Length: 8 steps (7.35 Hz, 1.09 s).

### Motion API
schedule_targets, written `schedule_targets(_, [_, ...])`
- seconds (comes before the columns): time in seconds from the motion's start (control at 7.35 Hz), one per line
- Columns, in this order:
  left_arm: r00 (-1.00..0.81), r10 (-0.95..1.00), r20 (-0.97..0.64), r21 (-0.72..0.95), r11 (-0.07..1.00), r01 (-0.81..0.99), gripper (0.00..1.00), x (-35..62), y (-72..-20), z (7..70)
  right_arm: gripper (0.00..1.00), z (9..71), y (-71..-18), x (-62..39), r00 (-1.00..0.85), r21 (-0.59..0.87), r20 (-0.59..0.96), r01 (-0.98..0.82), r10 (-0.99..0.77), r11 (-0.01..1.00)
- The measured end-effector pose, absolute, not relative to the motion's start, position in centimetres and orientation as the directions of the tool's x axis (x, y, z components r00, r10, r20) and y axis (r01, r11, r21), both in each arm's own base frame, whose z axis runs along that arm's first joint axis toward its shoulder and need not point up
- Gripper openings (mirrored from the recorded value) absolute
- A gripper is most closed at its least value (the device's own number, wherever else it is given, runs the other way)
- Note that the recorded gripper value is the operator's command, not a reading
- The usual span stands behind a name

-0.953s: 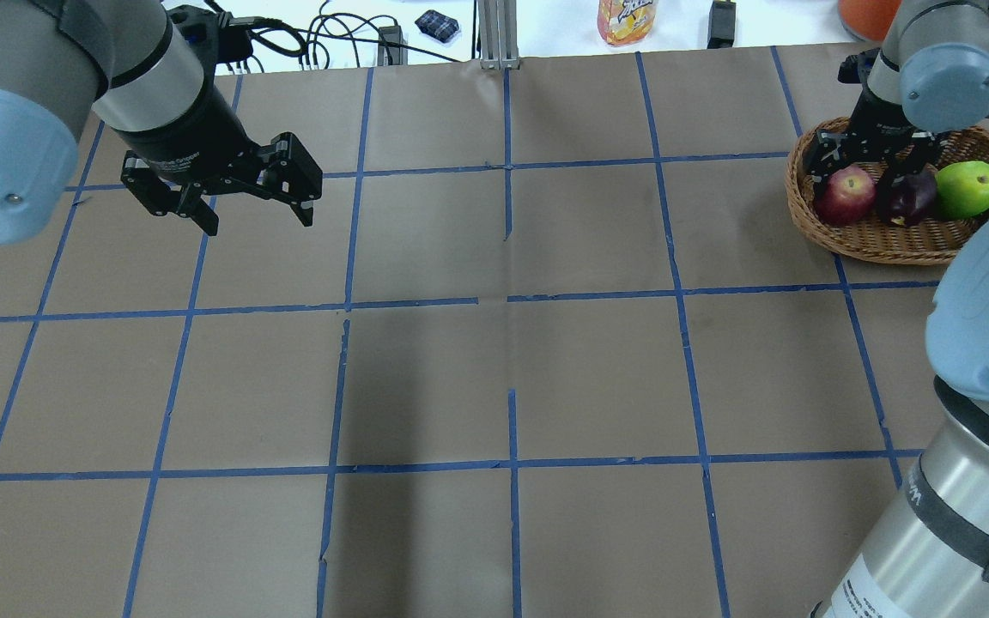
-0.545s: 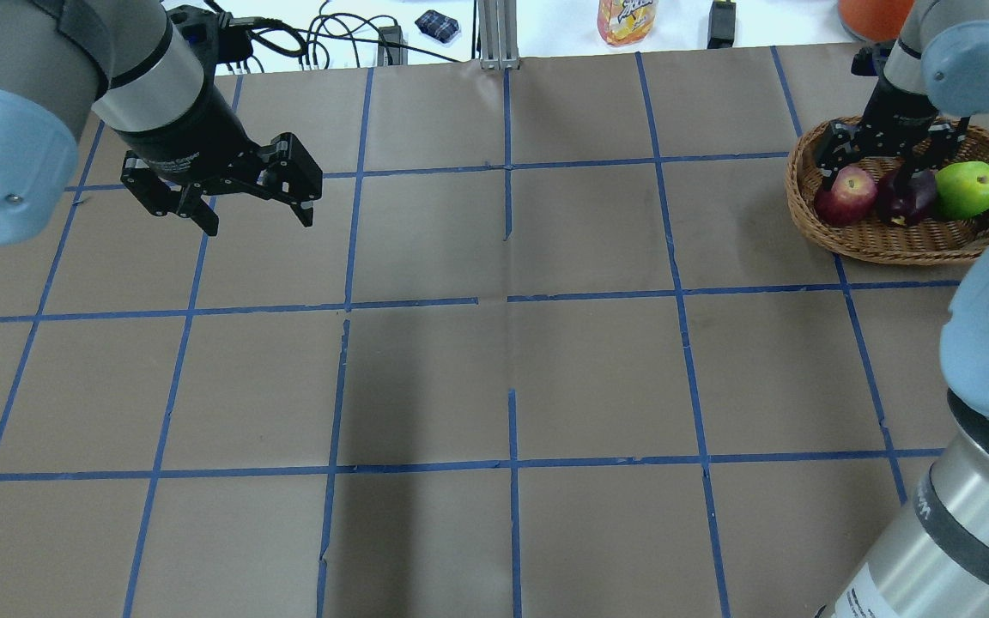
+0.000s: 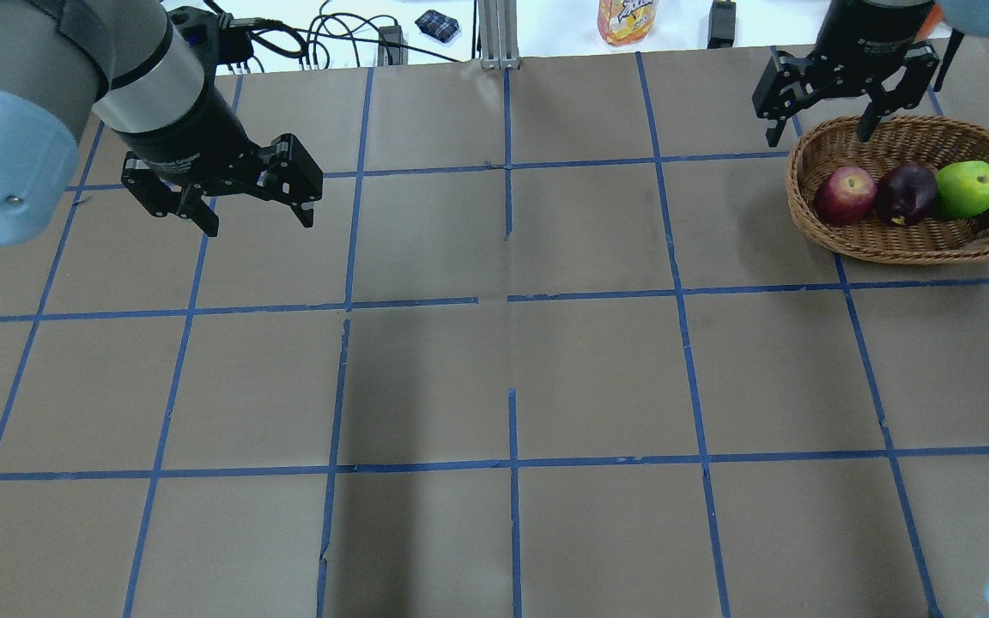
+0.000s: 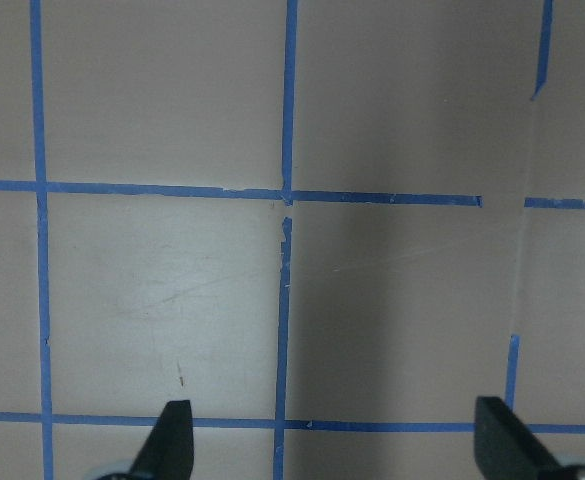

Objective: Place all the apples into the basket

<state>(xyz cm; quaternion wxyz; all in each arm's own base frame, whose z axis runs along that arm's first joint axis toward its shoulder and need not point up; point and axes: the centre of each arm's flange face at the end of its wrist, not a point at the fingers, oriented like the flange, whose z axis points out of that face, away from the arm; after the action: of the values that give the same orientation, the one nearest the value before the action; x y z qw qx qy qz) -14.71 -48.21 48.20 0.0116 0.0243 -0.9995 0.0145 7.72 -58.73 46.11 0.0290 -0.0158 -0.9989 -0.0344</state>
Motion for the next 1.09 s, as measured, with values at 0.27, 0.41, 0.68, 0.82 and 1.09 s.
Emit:
schedule_targets(0.27, [-0.999, -0.049, 0.024, -0.028, 0.998, -0.049, 1.0, -14.7, -48.2, 48.2, 1.0, 47.6, -54.4, 13.1, -0.999, 0.085, 0.041, 0.036, 0.032, 0.996])
schedule_targets(0.41, [-0.999, -0.049, 0.024, -0.027, 0.998, -0.049, 1.0, -14.7, -48.2, 48.2, 1.0, 47.1, -52.6, 13.9, -0.999, 0.106, 0.036, 0.033, 0.029, 0.994])
schedule_targets(0.68, [-0.999, -0.048, 0.023, -0.027, 0.998, -0.049, 1.0, -14.7, -48.2, 48.2, 1.0, 46.2, -50.2, 13.8, -0.999, 0.134, 0.021, 0.034, 0.032, 0.99])
schedule_targets(0.82, [-0.999, -0.048, 0.023, -0.026, 0.998, -0.049, 1.0, -14.7, -48.1, 48.2, 1.0, 46.2, -49.7, 13.0, -0.999, 0.144, 0.015, 0.035, 0.033, 0.989])
schedule_targets(1.09, [-0.999, -0.048, 0.024, -0.025, 0.999, -0.049, 1.0, -14.7, -48.1, 48.1, 1.0, 46.8, -48.7, 11.8, -0.998, 0.165, -0.014, 0.054, 0.057, 0.985])
